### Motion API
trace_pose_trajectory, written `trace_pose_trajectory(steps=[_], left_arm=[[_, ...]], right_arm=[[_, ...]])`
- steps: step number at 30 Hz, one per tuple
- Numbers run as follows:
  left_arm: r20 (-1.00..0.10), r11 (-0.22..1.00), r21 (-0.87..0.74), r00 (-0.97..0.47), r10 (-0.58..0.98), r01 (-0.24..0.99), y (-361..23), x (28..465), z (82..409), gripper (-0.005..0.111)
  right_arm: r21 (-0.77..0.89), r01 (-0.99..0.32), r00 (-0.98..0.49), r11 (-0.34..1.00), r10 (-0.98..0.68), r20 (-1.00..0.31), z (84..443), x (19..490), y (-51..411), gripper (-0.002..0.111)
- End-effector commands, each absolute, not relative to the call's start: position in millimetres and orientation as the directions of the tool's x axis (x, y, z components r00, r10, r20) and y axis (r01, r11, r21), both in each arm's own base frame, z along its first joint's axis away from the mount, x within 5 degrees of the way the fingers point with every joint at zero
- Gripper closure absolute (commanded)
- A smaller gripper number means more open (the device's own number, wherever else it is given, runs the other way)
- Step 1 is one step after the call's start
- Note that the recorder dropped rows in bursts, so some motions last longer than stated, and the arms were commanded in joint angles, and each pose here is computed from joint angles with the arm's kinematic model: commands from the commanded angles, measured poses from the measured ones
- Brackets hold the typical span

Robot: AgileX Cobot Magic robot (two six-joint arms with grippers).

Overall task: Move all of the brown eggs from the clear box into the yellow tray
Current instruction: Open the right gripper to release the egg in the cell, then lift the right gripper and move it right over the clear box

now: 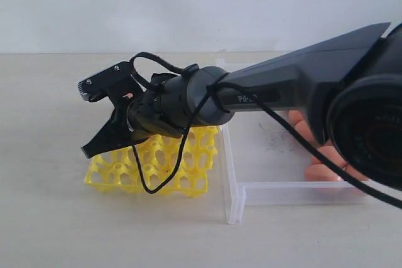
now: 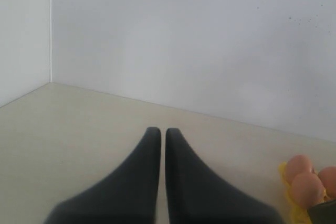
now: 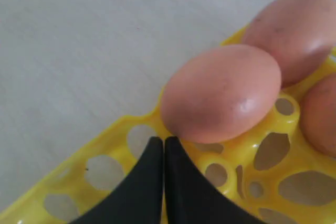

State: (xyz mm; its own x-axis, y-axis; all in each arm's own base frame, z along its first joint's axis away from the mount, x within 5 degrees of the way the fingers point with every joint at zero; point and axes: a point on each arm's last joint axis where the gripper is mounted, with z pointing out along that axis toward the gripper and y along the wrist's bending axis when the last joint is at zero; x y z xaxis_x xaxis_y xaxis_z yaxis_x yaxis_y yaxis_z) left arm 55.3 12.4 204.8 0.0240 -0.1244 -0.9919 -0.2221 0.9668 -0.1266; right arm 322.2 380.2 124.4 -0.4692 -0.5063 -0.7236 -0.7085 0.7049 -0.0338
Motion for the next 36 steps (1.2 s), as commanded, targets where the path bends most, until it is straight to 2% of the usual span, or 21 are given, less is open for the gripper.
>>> trace_pose_trajectory(steps=[1, 4, 9, 14, 20, 26, 31, 36], left_arm=[[-0.990, 0.965, -0.144, 0.043, -0.138, -0.221, 12.5, 55.1, 206.3, 0.103], [-0.990, 0.965, -0.144, 0.043, -0.138, -0.221, 12.5, 55.1, 206.3, 0.103], [-0.990, 0.965, -0.144, 0.043, -0.138, -0.221, 12.5, 55.1, 206.3, 0.103], [-0.990, 0.965, -0.144, 0.043, -0.138, -0.221, 12.5, 55.1, 206.3, 0.103], [-0.990, 0.965, -0.144, 0.043, -0.138, -0.221, 12.5, 55.1, 206.3, 0.103], [-0.990, 0.965, -0.144, 0.043, -0.138, -0.221, 12.5, 55.1, 206.3, 0.103], [-0.990, 0.965, -0.144, 0.043, -0.138, -0.221, 12.5, 55.1, 206.3, 0.103], [-0.990, 0.965, -0.144, 0.043, -0.138, -0.221, 12.5, 55.1, 206.3, 0.103]], right_arm=[[-0.105, -0.737, -0.418, 0.668, -0.573, -0.705, 133.8, 317.3, 380.6, 0.108], [-0.146, -0.767, -0.342, 0.625, -0.591, -0.731, 156.8, 310.0, 385.4, 0.108], [-0.149, -0.771, -0.298, 0.620, -0.558, -0.774, 189.6, 303.6, 386.4, 0.108], [-0.211, -0.791, -0.223, 0.574, -0.592, -0.774, 182.6, 306.6, 388.8, 0.108], [-0.022, -0.734, -0.375, 0.679, -0.432, -0.820, 138.2, 346.4, 371.0, 0.108], [-0.026, -0.728, -0.423, 0.685, -0.479, -0.769, 117.5, 334.9, 377.8, 0.108], [-0.171, -0.742, -0.387, 0.648, -0.623, -0.680, 126.5, 323.4, 375.2, 0.108], [-0.226, -0.731, -0.343, 0.643, -0.634, -0.693, 173.5, 315.2, 371.5, 0.108]])
